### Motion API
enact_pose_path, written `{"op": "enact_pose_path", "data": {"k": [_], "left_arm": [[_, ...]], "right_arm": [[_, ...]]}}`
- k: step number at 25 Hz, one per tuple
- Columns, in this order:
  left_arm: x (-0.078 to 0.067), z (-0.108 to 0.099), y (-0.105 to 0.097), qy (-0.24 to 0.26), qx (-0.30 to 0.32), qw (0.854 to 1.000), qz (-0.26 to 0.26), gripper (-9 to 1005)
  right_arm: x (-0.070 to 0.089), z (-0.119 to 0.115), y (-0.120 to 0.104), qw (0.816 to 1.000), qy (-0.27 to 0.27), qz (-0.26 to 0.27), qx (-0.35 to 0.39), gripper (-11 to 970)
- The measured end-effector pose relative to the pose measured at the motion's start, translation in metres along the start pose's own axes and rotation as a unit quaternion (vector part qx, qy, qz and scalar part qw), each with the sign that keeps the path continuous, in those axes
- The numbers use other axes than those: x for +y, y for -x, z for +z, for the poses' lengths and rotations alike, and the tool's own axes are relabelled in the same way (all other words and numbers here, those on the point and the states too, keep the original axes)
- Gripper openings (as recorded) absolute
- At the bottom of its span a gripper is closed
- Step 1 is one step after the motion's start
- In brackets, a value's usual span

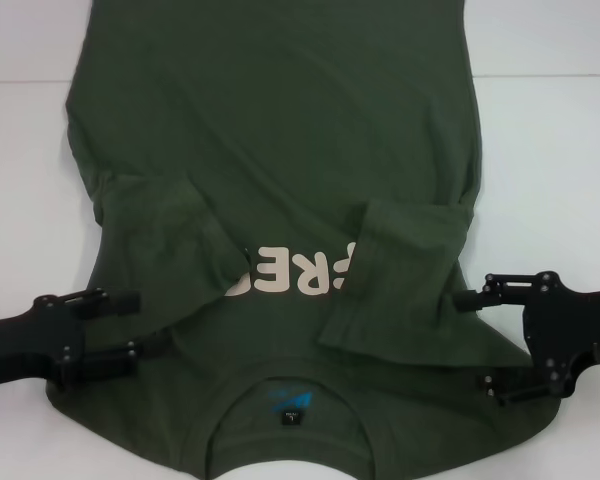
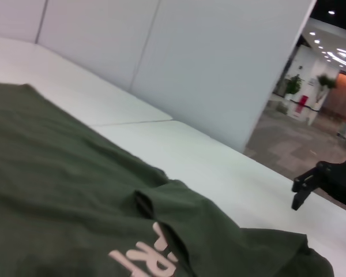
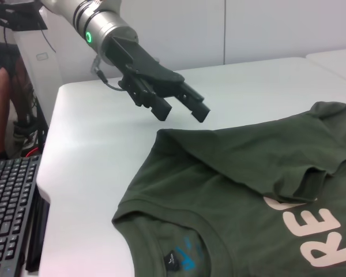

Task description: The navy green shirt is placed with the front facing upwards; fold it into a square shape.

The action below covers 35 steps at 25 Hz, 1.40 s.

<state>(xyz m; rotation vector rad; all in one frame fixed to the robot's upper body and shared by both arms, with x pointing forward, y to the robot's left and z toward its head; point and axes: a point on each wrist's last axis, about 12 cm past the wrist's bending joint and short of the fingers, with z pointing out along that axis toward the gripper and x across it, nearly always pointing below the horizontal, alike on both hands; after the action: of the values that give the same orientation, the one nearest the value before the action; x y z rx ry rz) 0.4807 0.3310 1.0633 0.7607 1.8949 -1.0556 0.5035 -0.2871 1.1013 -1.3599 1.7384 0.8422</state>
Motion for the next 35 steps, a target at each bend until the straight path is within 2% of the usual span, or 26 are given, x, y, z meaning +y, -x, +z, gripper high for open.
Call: {"op": "enact_pose_path", "data": {"k": [9, 14, 20, 24, 35], "left_arm": [[0.002, -0.035, 0.005, 0.061, 0.031, 0.992, -0.103, 810], [-0.002, -0.055, 0.006, 0.105, 0.053, 0.978, -0.171, 810], [-0.006, -0.072, 0.007, 0.162, 0.094, 0.959, -0.213, 810], [-0.005, -0.067, 0.006, 0.165, 0.127, 0.952, -0.224, 811], [0.000, -0.038, 0.009, 0.147, 0.165, 0.958, -0.183, 806]], "right_arm": [[-0.001, -0.007, 0.002, 1.000, -0.006, -0.005, -0.017, 889], [-0.006, -0.011, 0.009, 1.000, -0.019, -0.006, -0.022, 887], [-0.012, -0.008, 0.016, 1.000, -0.021, -0.008, -0.021, 886], [-0.015, -0.006, 0.019, 1.000, -0.021, -0.010, -0.020, 886], [-0.015, -0.004, 0.019, 1.000, -0.019, -0.008, -0.021, 885]]}}
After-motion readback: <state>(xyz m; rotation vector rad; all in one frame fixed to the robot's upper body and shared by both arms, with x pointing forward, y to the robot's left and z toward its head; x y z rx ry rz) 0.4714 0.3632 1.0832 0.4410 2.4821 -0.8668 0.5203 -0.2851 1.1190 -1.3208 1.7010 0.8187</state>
